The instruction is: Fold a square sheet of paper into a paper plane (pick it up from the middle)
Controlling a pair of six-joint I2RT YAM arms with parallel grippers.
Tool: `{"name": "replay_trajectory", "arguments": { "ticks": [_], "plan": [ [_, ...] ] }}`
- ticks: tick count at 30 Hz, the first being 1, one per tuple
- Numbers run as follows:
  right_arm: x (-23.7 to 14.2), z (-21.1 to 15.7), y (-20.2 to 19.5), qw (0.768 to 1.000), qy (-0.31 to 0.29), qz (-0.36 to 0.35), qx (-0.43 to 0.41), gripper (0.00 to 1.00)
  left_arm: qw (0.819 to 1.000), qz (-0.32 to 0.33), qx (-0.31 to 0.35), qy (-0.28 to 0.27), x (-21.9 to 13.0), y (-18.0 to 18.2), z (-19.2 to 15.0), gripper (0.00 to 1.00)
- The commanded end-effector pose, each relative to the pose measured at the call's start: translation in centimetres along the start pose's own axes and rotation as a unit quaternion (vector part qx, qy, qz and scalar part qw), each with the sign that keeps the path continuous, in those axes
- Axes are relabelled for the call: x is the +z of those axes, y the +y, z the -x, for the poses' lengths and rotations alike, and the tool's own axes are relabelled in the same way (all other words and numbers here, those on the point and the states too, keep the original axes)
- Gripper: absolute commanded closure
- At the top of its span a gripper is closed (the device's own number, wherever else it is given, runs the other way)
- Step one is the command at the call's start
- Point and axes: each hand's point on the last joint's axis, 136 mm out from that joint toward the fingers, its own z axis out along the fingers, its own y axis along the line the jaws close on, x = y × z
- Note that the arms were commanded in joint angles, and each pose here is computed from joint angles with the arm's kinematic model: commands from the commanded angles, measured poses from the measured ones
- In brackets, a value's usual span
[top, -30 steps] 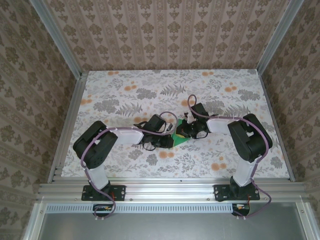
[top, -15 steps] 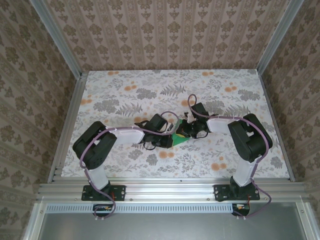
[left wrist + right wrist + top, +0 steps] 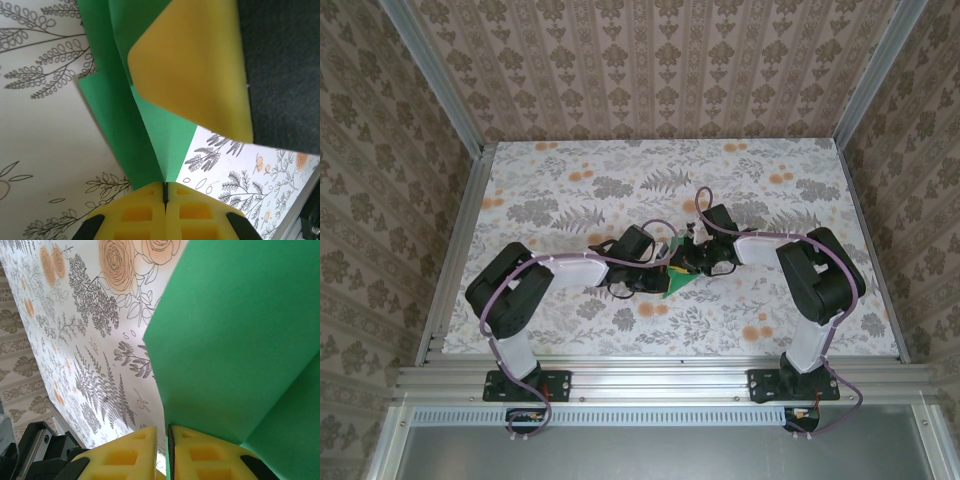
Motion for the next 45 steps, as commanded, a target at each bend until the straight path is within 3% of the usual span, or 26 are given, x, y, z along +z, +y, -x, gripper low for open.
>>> {"name": "replay_trajectory", "arguments": {
  "ticks": [1, 6, 9, 15, 21, 25, 32, 38, 45],
  "plan": [
    [-0.1, 0.0, 0.6, 1.000, 0.003, 0.020, 0.002, 0.84, 1.000, -0.013, -0.019, 0.010, 0.5, 0.3, -0.3, 1.00],
    [0.1, 0.1, -0.1, 1.000, -0.001, 0.004, 0.007, 0.80, 0.999, -0.015, -0.026, 0.017, 0.9, 0.6, -0.6, 1.00],
    [-0.1, 0.4, -1.6, 0.999, -0.011, -0.040, 0.011, 0.83, 0.999, -0.015, -0.027, 0.020, 1.0, 0.8, -0.7, 1.00],
    [-0.1, 0.3, -3.4, 0.997, -0.012, -0.081, 0.015, 0.87, 1.000, 0.006, -0.021, 0.012, 0.4, 1.3, -0.5, 0.87],
    [-0.1, 0.4, -3.5, 0.996, -0.014, -0.083, 0.017, 0.88, 1.000, 0.021, -0.007, 0.017, 0.0, 1.4, -0.7, 0.82],
    [-0.1, 0.4, -3.5, 0.996, -0.014, -0.083, 0.019, 0.88, 0.999, 0.031, -0.004, 0.021, 0.1, 1.7, -1.0, 0.85],
    [-1.1, 0.8, -2.3, 0.998, -0.027, -0.063, 0.012, 0.86, 0.999, 0.019, -0.010, 0.027, 0.6, 1.8, -1.3, 0.99],
    [-4.3, 2.2, -0.4, 0.997, -0.072, -0.020, 0.014, 0.83, 0.999, 0.009, -0.029, 0.030, 0.9, 1.9, -1.4, 1.00],
    [-4.7, 1.8, 0.9, 0.998, -0.062, 0.003, 0.002, 0.83, 0.998, 0.000, -0.047, 0.035, 1.2, 2.0, -1.4, 1.00]
  ]
}}
